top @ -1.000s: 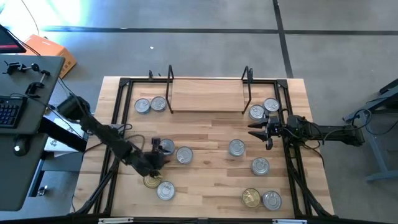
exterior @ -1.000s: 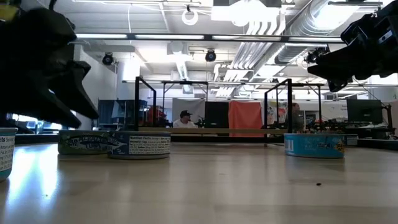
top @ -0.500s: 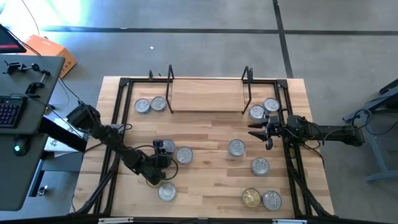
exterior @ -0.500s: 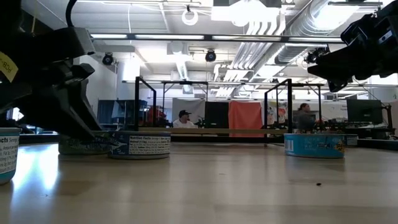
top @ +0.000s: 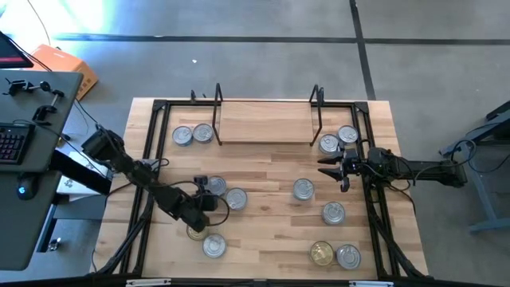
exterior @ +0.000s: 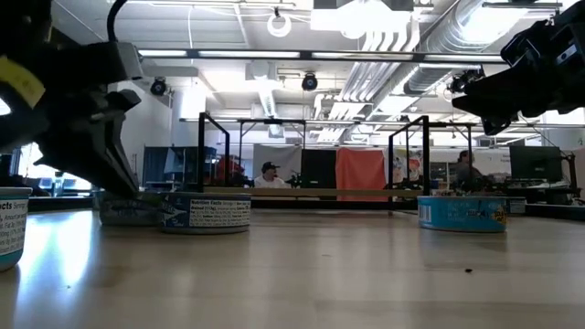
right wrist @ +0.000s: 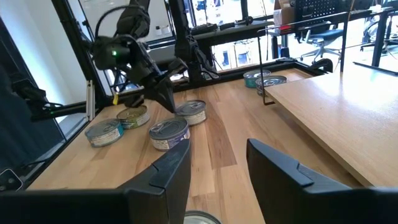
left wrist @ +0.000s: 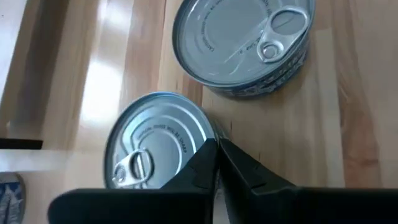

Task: Stack canned seafood by type on shelf
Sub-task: Put the green tuna can on the shelf

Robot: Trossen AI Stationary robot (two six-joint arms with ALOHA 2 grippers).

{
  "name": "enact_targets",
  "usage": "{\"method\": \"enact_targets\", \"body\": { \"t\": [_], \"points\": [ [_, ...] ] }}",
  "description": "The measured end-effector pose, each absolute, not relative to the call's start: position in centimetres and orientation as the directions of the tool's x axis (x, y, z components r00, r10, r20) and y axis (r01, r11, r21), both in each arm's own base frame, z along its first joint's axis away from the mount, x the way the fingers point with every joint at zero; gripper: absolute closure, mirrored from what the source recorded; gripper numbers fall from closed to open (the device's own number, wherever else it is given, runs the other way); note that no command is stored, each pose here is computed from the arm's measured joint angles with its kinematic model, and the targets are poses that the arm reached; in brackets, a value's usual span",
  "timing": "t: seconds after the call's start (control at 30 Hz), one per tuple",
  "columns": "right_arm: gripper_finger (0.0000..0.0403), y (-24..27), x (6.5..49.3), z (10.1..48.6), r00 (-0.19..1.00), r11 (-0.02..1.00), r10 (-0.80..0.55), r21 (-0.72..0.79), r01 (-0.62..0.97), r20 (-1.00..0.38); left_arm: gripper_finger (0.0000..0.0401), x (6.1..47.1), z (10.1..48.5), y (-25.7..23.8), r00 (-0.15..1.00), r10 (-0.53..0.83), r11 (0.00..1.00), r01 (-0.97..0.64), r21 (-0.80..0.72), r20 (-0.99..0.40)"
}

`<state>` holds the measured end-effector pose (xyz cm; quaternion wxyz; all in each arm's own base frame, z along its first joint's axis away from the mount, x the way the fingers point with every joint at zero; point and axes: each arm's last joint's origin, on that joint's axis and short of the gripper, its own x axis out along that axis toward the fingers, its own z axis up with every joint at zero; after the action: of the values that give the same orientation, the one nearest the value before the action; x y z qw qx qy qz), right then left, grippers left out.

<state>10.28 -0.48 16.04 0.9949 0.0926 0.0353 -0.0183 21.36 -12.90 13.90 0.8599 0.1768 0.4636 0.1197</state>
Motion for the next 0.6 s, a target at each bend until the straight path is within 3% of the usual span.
{"method": "enact_targets", "body": {
  "t": [0.17, 0.3, 0.47, 0.6],
  "points": [
    [0.0256, -0.5, 10.3, 16.0, 0.997, 0.982, -0.03, 0.183, 0.043, -0.074, 0.0374, 21.2, 15.6, -12.5, 0.55, 0.343, 0.915, -0.011, 0.404, -0.762],
    [0.0256, -0.5, 10.3, 16.0, 0.997, 0.982, -0.03, 0.183, 0.043, -0.074, 0.0328, 21.2, 16.0, -12.4, 0.547, 0.293, 0.93, 0.028, 0.367, -0.784],
    [0.0256, -0.5, 10.3, 16.0, 0.997, 0.982, -0.03, 0.183, 0.043, -0.074, 0.026, 20.7, 14.7, -11.9, 0.514, 0.313, 0.91, 0.079, 0.407, -0.799],
    [0.0256, -0.5, 10.3, 16.0, 0.997, 0.982, -0.03, 0.183, 0.043, -0.074, 0.0249, 20.7, 13.4, -11.5, 0.476, 0.346, 0.895, 0.091, 0.437, -0.808]
  ]
}}
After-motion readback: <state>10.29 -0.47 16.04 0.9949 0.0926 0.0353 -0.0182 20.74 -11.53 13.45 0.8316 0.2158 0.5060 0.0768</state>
